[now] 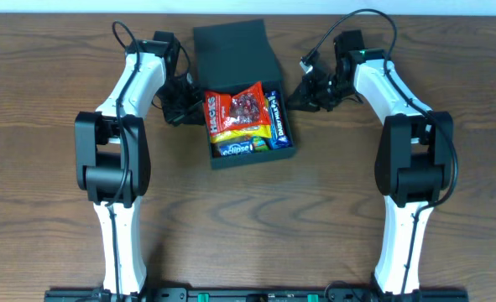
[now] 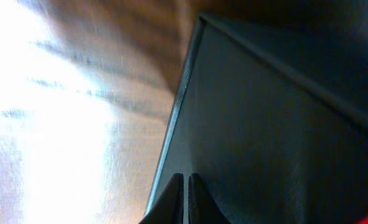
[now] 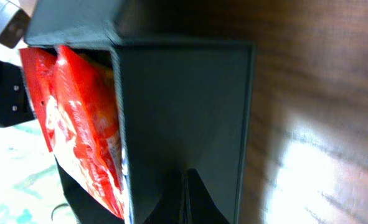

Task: Pack container
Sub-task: 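Move both grippers to the raised lid's sides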

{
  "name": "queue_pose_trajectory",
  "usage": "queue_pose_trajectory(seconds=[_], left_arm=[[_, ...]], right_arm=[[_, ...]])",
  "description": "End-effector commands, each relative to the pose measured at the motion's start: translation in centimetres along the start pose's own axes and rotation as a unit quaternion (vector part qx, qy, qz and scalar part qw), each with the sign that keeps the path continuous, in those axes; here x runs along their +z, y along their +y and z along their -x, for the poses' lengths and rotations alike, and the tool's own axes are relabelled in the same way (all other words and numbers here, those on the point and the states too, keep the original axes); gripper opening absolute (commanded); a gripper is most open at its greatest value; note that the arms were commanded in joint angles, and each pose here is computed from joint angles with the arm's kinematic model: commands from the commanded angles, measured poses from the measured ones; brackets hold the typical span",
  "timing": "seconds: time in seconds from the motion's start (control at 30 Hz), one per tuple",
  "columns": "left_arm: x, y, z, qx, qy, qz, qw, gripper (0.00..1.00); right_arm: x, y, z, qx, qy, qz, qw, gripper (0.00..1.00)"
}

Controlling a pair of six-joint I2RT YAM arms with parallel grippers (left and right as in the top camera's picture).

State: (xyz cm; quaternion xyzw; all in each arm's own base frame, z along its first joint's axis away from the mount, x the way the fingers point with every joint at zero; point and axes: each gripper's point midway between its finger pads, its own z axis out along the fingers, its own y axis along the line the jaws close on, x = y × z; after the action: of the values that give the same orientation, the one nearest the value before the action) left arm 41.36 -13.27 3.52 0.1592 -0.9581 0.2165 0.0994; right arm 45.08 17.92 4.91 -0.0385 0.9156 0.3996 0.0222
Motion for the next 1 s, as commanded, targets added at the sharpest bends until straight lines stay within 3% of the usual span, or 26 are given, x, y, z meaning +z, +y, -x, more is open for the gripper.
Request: queue_pose_trajectory(seconds=[0.0, 0.47, 0.7, 0.83, 0.97], left_arm=[[-0.3, -1.9, -1.5, 0.044, 0.014, -0.015, 0.999, 0.06], [-0.3, -1.2, -0.5, 0.051, -0.009, 0.007, 0.999, 0.06], [-0.3, -0.8, 0.5, 0.057, -0.031, 0.022, 0.998, 0.06], [-0.8, -0.5, 0.8, 0.055, -0.039, 0.026, 0.997, 0.06], [-4.0, 1.0, 2.9, 0.043, -0.099, 0.043, 0.993, 0.06]], right_arm=[[1.4, 2.1, -1.8, -0.023, 0.036, 0.029, 0.999, 0.02], [3.5, 3.8, -6.2, -0.033, 0.118, 0.009, 0.992, 0.01], [3.4, 3.6, -6.4, -0.028, 0.122, 0.003, 0.992, 0.02], [2.7, 1.6, -5.6, -0.019, 0.106, -0.049, 0.993, 0.02], [0.2, 1.1, -3.4, -0.022, 0.06, -0.055, 0.996, 0.02]])
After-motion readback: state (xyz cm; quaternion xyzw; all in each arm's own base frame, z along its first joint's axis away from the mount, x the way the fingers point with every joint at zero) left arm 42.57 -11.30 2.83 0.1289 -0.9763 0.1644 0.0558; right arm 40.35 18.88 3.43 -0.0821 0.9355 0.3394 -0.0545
